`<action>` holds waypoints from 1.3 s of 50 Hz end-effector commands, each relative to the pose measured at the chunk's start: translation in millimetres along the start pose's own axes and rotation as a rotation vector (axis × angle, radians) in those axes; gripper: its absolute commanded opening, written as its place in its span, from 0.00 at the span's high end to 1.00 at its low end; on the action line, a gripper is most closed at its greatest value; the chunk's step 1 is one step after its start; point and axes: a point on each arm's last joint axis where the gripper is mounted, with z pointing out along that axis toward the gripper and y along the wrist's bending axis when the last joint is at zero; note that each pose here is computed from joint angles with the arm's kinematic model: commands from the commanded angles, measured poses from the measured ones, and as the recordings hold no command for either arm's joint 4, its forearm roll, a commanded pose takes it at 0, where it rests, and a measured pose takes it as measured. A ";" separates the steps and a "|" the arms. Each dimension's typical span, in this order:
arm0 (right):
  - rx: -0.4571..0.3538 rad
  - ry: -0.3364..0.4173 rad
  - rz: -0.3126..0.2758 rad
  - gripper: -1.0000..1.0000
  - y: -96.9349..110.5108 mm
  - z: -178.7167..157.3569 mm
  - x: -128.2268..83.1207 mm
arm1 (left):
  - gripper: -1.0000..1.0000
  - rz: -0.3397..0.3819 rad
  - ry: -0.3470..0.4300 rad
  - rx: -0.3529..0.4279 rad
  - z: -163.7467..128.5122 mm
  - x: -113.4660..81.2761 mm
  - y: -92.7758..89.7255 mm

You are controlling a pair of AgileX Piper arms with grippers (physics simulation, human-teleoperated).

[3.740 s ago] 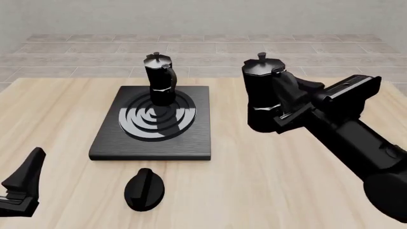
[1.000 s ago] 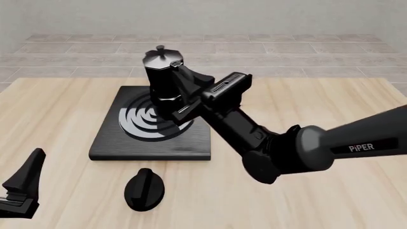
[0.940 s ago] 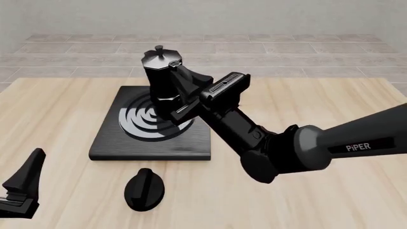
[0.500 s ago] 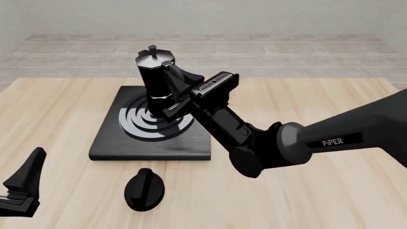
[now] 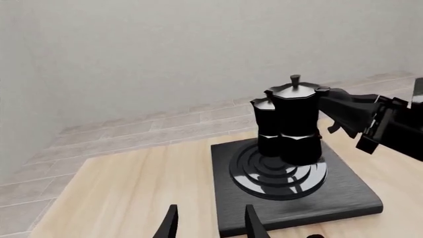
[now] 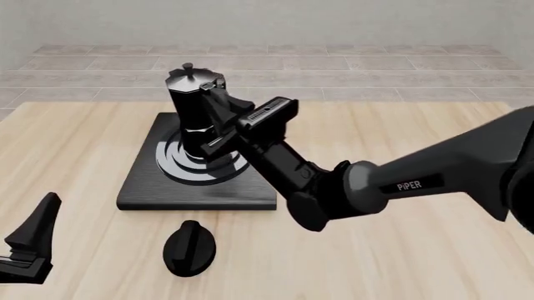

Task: Put both moka pots on the stove.

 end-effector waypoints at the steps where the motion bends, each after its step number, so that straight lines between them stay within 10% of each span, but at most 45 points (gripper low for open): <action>1: -0.002 -0.055 0.011 1.00 1.1 12.5 -7.6 | 0.00 0.006 -0.002 0.001 -0.8 0.1 -0.1; 65: 0.033 -0.018 0.000 1.00 -15.0 32.5 39.3 | 0.00 0.013 0.000 -0.004 -2.0 0.3 0.2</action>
